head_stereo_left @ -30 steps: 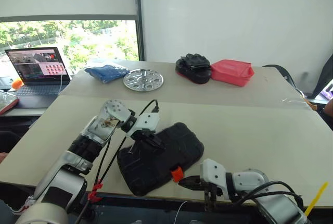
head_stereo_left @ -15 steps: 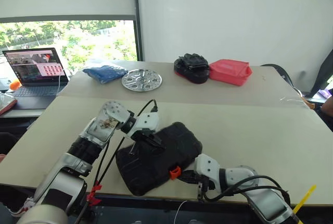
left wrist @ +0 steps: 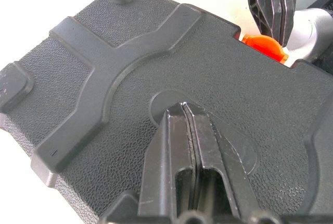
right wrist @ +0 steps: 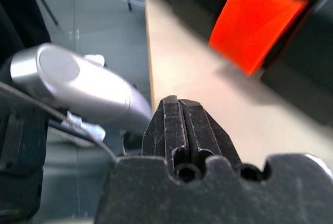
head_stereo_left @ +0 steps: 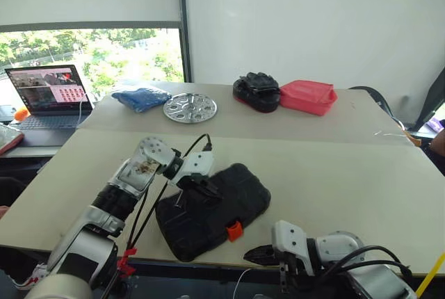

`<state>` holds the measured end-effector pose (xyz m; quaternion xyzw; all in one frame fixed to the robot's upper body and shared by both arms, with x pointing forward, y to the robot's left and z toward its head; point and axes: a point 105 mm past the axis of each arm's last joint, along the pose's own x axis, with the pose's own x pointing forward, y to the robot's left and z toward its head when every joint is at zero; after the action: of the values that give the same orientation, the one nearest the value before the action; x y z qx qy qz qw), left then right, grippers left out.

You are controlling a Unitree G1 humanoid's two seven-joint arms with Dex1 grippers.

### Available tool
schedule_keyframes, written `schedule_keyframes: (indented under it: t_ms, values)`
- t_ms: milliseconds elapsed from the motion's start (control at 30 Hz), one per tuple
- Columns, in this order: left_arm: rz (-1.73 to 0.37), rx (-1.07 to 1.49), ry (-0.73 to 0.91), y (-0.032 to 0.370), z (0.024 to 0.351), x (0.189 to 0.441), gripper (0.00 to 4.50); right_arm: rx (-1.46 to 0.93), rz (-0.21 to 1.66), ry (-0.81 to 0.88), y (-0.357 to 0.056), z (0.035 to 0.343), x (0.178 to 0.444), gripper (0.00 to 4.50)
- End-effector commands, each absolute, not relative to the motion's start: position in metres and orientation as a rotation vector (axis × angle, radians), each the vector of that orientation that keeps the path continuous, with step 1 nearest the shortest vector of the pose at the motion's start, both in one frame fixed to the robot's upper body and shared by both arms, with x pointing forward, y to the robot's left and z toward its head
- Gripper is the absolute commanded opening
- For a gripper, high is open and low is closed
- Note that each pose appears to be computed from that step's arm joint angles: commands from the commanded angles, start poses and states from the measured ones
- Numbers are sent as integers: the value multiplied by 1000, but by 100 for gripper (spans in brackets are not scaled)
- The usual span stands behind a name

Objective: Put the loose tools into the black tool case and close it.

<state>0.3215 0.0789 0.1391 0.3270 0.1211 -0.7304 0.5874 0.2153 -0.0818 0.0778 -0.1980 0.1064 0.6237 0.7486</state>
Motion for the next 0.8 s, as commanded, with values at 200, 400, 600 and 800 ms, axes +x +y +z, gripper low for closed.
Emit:
schedule_keyframes:
  t_ms: [200, 400, 600, 800]
  values:
    - [-1703, 779, 428, 84, 107, 317, 5, -419, 1340, 152, -69, 95, 225, 1]
    - [-1705, 776, 438, 84, 104, 316, 5, -420, 1267, 129, -66, 95, 241, 1]
    - [-1713, 766, 458, 85, 98, 313, 5, -428, 1218, 112, -66, 95, 254, 1]
    - [-1713, 755, 458, 83, 96, 313, 5, -408, 1209, 96, -63, 99, 256, 1]
